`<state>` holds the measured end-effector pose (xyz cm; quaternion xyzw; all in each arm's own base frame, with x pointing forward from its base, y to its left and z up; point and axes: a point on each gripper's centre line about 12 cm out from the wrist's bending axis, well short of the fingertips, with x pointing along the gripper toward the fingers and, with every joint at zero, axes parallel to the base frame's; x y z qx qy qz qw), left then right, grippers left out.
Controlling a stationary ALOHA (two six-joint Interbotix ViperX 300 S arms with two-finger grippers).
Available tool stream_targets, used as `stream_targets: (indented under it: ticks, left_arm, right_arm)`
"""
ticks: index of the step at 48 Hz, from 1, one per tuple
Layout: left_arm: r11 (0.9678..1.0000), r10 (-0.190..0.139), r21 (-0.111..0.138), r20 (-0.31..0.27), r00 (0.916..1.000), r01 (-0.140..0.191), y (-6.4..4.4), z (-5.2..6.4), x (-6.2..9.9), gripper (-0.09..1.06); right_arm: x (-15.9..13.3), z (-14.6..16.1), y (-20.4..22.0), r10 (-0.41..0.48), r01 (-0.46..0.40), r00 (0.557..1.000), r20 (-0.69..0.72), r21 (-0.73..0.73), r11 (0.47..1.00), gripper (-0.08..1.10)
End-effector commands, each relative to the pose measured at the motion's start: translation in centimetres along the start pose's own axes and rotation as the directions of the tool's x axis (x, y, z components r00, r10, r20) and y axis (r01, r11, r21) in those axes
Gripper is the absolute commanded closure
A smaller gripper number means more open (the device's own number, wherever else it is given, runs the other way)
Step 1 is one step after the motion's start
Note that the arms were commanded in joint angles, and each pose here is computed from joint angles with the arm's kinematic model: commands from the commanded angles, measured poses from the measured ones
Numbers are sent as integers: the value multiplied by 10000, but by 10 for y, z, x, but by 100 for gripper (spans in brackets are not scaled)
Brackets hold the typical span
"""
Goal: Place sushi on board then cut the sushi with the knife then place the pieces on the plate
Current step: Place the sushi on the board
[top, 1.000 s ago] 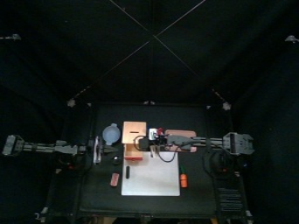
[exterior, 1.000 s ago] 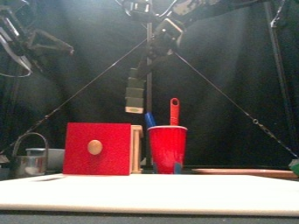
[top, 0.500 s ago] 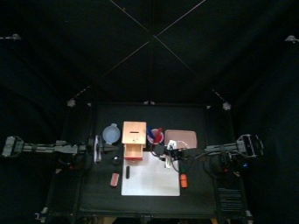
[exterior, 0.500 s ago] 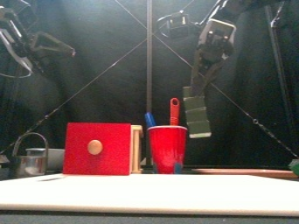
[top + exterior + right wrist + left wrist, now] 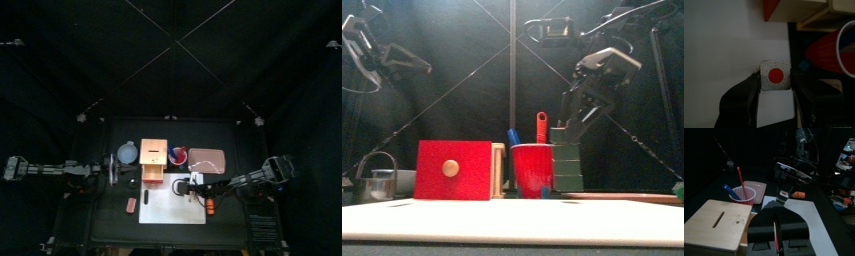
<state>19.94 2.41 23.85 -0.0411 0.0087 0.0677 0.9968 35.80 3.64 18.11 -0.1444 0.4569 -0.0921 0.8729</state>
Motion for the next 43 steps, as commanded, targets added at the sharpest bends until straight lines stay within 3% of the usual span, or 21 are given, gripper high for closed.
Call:
stream_targets:
  ticks: [1, 15, 28, 43]
  left_arm:
    - [10000, 64, -49, 235, 9997, -62, 1, 9, 5, 78]
    - [9997, 208, -159, 179, 9996, -205, 3, 8, 5, 78]
    - [9993, 240, -286, 116, 9996, -236, 3, 6, 5, 78]
    - [9991, 259, -343, 69, 9996, -256, 4, 5, 5, 78]
  right_arm:
    - [-7, 25, 3, -764, 801, 9959, 483, -816, 9934, 39]
    - [3, 39, 39, -1150, 1190, 9928, 326, -1824, 9760, 39]
    - [13, 44, 63, -2064, 1997, 9784, 39, -2717, 9414, 38]
    - [19, 44, 76, -1844, 1743, 9828, -126, -2690, 9472, 38]
